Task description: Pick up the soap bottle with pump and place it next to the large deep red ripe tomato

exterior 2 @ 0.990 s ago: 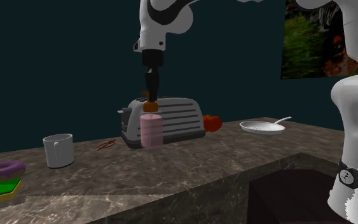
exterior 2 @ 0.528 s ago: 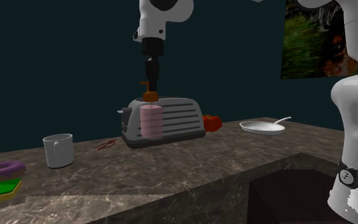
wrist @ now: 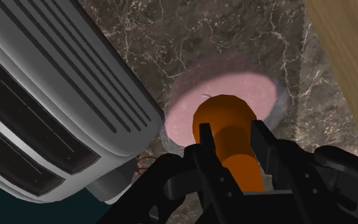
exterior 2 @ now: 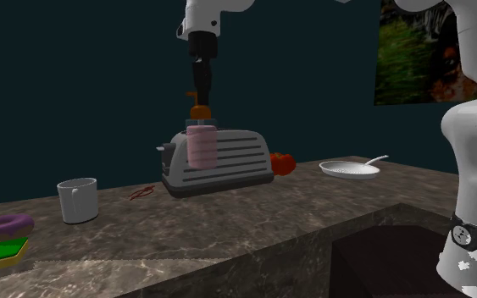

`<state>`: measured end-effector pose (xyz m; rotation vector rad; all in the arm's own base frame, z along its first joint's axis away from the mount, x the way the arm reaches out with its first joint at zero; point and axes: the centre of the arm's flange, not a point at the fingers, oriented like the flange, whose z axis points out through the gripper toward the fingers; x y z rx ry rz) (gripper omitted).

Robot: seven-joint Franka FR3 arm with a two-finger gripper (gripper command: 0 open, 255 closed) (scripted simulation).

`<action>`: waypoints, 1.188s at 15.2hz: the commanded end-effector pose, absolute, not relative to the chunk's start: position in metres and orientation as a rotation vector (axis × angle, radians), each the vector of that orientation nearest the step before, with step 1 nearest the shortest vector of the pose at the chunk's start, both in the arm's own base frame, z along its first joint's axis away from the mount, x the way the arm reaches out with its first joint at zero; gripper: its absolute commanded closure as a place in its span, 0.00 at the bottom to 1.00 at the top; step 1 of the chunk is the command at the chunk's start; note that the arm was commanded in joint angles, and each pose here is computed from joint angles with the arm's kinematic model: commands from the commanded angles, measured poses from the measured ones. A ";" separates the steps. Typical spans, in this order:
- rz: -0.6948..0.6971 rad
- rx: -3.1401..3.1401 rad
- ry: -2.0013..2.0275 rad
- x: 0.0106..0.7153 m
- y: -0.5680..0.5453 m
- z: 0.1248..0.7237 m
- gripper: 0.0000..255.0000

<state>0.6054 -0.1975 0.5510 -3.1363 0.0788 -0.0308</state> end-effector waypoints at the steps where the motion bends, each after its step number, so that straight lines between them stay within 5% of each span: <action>1: -0.031 -3.136 0.079 0.606 -0.197 0.562 1.00; 18: -0.031 -3.136 0.079 0.606 -0.197 0.652 1.00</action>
